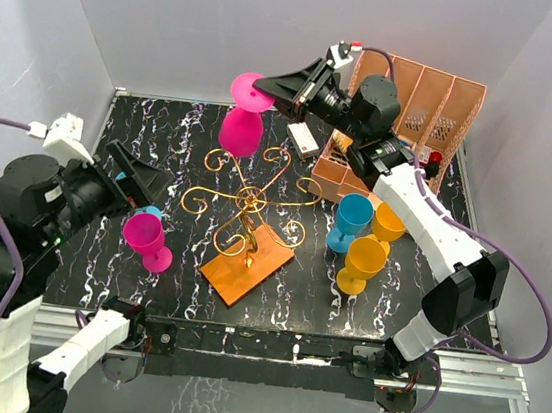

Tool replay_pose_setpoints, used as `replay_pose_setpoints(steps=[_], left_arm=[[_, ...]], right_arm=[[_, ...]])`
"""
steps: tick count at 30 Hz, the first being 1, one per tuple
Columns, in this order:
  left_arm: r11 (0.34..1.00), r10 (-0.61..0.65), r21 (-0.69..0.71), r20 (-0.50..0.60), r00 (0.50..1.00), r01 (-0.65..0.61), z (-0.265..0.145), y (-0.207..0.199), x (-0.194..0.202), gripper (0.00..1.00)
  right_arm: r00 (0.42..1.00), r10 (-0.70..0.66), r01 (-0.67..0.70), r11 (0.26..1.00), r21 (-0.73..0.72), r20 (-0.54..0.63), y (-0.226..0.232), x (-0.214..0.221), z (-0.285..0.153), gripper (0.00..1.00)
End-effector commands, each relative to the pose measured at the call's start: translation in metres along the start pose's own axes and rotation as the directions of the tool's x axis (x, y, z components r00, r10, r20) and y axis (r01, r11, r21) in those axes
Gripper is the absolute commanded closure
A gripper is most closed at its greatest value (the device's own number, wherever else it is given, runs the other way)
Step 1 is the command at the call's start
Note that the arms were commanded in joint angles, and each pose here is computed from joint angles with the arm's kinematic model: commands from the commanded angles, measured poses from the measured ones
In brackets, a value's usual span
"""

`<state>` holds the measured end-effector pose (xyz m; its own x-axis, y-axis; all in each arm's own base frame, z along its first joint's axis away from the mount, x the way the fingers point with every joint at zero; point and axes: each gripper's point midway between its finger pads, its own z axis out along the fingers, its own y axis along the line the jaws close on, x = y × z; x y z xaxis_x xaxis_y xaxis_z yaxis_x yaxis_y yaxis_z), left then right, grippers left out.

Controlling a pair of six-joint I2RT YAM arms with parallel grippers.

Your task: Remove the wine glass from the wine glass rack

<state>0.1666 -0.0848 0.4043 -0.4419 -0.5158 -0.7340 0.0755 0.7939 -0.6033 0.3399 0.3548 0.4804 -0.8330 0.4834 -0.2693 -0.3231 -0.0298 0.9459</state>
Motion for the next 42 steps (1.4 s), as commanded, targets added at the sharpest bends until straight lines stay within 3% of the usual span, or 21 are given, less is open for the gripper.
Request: replay_pose_setpoints(steps=[1, 6, 11, 19, 24, 28, 40, 42], left_arm=[[0.998, 0.013, 0.062, 0.004, 1.000, -0.013, 0.017, -0.016, -0.011, 0.03], [0.980, -0.007, 0.199, 0.023, 1.000, 0.002, 0.015, -0.050, -0.026, 0.03], [0.900, -0.073, 0.431, -0.013, 0.997, 0.071, 0.006, -0.096, -0.029, 0.03], [0.607, -0.173, 0.763, -0.147, 0.974, 0.223, -0.016, -0.152, -0.028, 0.03], [0.423, -0.190, 0.866, -0.204, 0.960, 0.267, -0.027, -0.166, -0.031, 0.06], [0.326, -0.215, 0.890, -0.257, 0.942, 0.318, -0.033, -0.167, -0.030, 0.08], [0.254, -0.273, 0.878, -0.337, 0.901, 0.406, -0.025, -0.161, -0.032, 0.12], [0.268, -0.270, 0.865, -0.355, 0.895, 0.424, -0.020, -0.160, -0.029, 0.13]], right_arm=[[0.994, -0.083, 0.101, 0.943, -0.317, 0.067, 0.111, -0.007, -0.023, 0.92], [0.992, -0.060, 0.101, 0.902, -0.421, 0.110, 0.151, 0.005, -0.065, 0.92], [0.985, -0.010, 0.097, 0.863, -0.495, 0.175, 0.182, 0.021, -0.124, 0.92], [0.984, 0.095, 0.011, 0.809, -0.587, 0.150, 0.198, 0.045, -0.184, 0.92], [0.990, 0.118, -0.046, 0.780, -0.624, 0.075, 0.202, 0.054, -0.190, 0.92], [0.992, 0.125, -0.094, 0.764, -0.639, 0.004, 0.200, 0.058, -0.185, 0.92], [0.988, 0.152, -0.129, 0.771, -0.624, -0.017, 0.179, 0.055, -0.172, 0.92], [0.988, 0.152, -0.129, 0.771, -0.624, -0.016, 0.176, 0.054, -0.170, 0.92]])
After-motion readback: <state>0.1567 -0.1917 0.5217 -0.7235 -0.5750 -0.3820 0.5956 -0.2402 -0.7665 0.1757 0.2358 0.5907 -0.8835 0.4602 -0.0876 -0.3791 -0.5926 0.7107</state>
